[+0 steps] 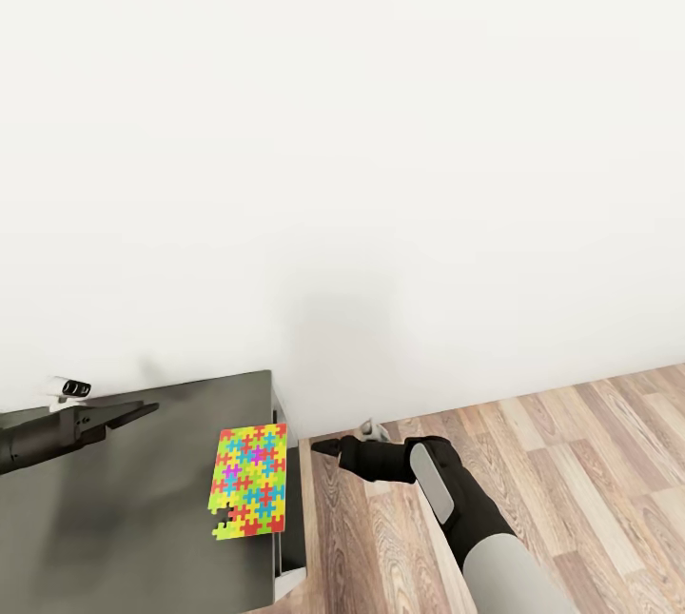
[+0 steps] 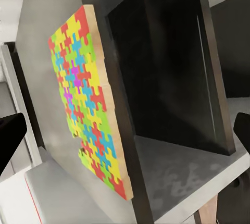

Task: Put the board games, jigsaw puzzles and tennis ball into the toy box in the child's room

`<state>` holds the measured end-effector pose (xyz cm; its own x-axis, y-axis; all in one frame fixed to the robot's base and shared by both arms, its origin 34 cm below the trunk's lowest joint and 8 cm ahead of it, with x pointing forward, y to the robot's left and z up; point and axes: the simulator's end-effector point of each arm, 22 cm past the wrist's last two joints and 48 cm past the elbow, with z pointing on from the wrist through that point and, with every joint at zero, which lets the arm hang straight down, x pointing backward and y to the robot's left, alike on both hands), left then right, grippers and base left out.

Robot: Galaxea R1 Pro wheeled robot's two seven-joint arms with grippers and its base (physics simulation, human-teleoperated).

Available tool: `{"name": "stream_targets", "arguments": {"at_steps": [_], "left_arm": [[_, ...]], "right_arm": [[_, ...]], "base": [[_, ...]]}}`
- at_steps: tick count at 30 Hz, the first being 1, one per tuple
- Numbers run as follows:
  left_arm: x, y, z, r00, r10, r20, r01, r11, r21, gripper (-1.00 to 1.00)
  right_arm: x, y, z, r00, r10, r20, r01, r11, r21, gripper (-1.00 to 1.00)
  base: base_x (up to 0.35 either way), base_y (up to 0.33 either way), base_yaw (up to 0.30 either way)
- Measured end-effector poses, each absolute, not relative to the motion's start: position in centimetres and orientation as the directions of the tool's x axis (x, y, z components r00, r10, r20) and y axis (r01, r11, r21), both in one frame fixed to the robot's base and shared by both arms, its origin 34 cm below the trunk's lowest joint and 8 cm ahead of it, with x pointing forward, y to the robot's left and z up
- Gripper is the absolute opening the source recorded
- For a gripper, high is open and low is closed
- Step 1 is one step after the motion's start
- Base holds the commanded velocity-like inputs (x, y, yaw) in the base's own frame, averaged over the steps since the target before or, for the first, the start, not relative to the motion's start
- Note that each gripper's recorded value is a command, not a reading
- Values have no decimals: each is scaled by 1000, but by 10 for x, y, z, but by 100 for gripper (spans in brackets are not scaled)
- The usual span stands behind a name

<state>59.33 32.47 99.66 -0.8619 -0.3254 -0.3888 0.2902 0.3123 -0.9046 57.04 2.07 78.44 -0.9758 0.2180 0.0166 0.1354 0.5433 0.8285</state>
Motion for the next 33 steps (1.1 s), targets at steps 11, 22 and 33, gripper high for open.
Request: {"name": "stream_targets", "arguments": {"at_steps": [11,22,33], "left_arm": [[593,324,997,-862,-326,-389,291,312,-905,100],[593,324,997,-862,-325,-389,291,312,-905,100],[593,324,997,-862,-326,-389,291,311,-905,100]], "right_arm": [[571,21,785,-976,218,15,134,543,829,100],[571,21,785,-976,218,17,135,541,830,100],[571,21,785,-976,219,17,136,541,830,100]], "base": [[0,0,114],[0,0,54],[0,0,19]]}}
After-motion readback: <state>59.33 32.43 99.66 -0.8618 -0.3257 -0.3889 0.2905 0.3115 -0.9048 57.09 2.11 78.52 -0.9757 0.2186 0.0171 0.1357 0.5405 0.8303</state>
